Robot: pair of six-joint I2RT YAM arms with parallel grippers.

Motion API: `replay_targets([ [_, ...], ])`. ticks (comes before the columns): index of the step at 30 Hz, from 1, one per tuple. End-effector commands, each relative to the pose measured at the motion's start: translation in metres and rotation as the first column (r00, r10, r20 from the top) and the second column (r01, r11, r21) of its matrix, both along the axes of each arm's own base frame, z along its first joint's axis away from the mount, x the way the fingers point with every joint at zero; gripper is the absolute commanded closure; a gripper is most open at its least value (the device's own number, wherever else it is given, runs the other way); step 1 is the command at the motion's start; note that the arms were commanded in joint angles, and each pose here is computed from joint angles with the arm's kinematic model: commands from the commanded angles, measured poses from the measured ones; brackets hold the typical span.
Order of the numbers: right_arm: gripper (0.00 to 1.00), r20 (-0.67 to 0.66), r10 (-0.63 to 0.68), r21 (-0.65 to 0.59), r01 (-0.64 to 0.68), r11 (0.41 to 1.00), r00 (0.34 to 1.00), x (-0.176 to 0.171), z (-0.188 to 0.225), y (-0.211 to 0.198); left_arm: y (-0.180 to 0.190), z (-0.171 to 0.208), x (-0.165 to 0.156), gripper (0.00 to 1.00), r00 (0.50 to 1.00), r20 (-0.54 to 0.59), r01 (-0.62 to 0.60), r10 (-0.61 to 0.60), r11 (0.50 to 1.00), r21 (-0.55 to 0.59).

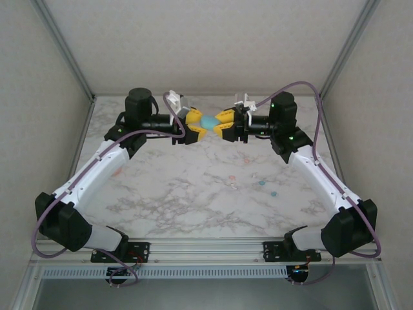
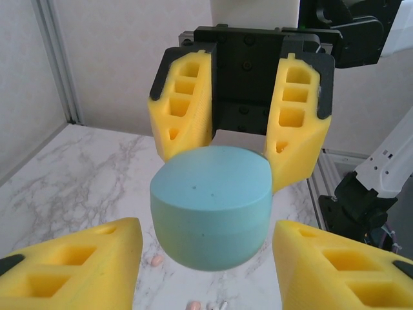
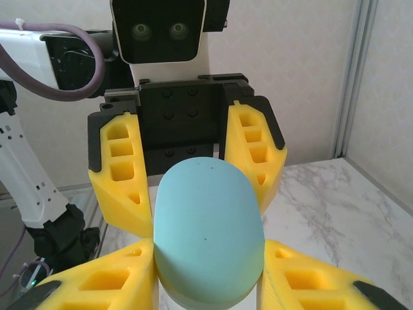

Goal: Insert wireless bluetooth earbuds into charging case

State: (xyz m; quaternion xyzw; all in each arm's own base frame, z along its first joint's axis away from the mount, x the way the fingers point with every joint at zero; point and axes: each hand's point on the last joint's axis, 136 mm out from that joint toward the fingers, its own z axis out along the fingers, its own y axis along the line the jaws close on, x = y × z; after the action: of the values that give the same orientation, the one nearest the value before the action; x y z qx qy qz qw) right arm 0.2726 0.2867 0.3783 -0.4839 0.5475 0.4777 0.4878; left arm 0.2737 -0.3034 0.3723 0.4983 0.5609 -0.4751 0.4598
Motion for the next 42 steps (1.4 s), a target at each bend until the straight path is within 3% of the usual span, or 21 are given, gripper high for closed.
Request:
replay_targets([
  [1, 0.63, 0.063, 0.018, 0.021, -0.020, 1.000, 0.998, -0.002, 0.013, 0.004, -0.003, 0.013, -0.006, 0.45, 0.999, -0.001, 0.043, -0.043, 0.999, -0.015],
  [12, 0.63, 0.091, 0.001, 0.037, -0.004, 0.999, 0.996, -0.001, 0.015, 0.006, -0.010, 0.005, -0.011, 0.46, 0.994, -0.061, 0.092, -0.091, 0.996, 0.019],
  [38, 0.63, 0.105, -0.019, 0.028, 0.017, 0.999, 0.994, 0.001, 0.004, 0.004, -0.013, 0.018, -0.010, 0.53, 0.995, -0.057, 0.083, -0.084, 0.996, -0.019],
  [42, 0.63, 0.120, -0.042, 0.054, 0.035, 0.998, 0.992, 0.003, 0.011, 0.003, -0.012, 0.014, -0.012, 0.49, 0.994, -0.055, 0.091, -0.091, 0.996, 0.000],
])
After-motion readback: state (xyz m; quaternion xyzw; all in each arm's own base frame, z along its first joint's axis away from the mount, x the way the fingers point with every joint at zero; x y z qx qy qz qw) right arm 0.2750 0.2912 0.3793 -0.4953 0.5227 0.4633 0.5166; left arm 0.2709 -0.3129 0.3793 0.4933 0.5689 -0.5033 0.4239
